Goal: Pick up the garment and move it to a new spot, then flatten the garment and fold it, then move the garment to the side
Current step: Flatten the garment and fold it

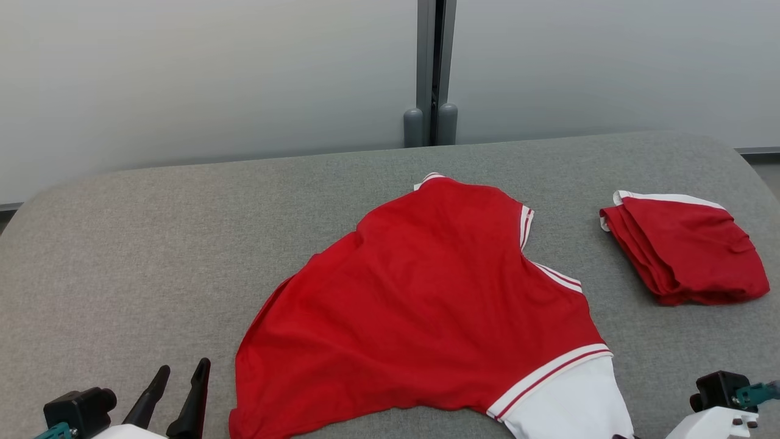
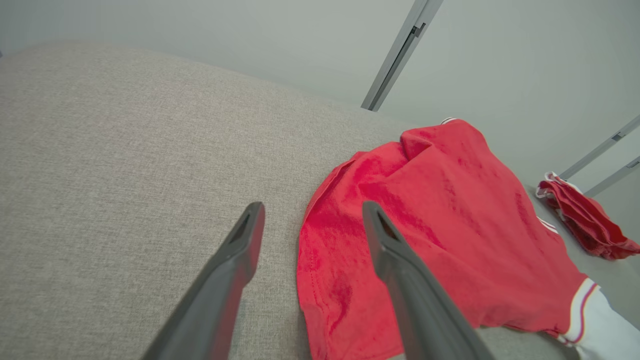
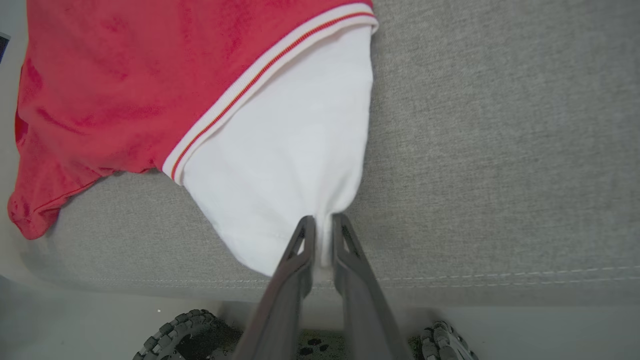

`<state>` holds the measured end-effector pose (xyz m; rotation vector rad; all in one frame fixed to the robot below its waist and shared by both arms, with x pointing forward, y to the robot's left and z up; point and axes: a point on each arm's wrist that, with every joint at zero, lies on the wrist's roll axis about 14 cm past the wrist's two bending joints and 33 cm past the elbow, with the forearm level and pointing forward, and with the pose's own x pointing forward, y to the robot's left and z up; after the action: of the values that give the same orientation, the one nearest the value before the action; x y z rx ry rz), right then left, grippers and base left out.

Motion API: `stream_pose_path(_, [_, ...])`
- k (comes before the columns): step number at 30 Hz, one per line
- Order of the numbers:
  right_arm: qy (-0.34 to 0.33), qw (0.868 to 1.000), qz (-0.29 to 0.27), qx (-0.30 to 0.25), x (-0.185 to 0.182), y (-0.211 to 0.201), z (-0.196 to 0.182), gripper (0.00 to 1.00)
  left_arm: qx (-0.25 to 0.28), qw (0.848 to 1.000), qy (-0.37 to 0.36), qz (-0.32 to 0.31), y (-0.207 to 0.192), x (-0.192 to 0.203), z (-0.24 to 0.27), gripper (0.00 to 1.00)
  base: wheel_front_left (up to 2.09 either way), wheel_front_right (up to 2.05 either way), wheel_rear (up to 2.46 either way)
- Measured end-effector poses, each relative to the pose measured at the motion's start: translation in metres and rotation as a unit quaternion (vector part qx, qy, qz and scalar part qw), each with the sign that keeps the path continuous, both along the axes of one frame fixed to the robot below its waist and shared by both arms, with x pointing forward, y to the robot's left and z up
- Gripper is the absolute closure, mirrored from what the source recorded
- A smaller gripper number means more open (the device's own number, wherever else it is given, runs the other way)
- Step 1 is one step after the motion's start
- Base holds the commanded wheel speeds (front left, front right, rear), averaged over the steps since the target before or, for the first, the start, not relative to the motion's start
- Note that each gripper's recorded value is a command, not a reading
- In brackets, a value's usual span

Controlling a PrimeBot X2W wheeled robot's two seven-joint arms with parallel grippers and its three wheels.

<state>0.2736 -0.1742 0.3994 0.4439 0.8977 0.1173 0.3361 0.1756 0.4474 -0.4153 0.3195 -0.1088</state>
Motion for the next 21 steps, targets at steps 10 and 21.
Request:
stream_pose_path(10, [-0.091, 0.995, -0.032, -0.008, 0.036, -0.012, 0.035, 0.00, 0.017, 1.000, -0.017, 0.011, 0.014, 0.007, 0.009, 0.00, 0.00, 0.00, 0.00])
stream_pose_path(21, [-0.411, 0.908, -0.073, -0.026, 0.108, -0.005, 0.166, 0.00, 0.051, 0.984, -0.159, 0.067, 0.046, 0.040, 0.091, 0.00, 0.00, 0.00, 0.00])
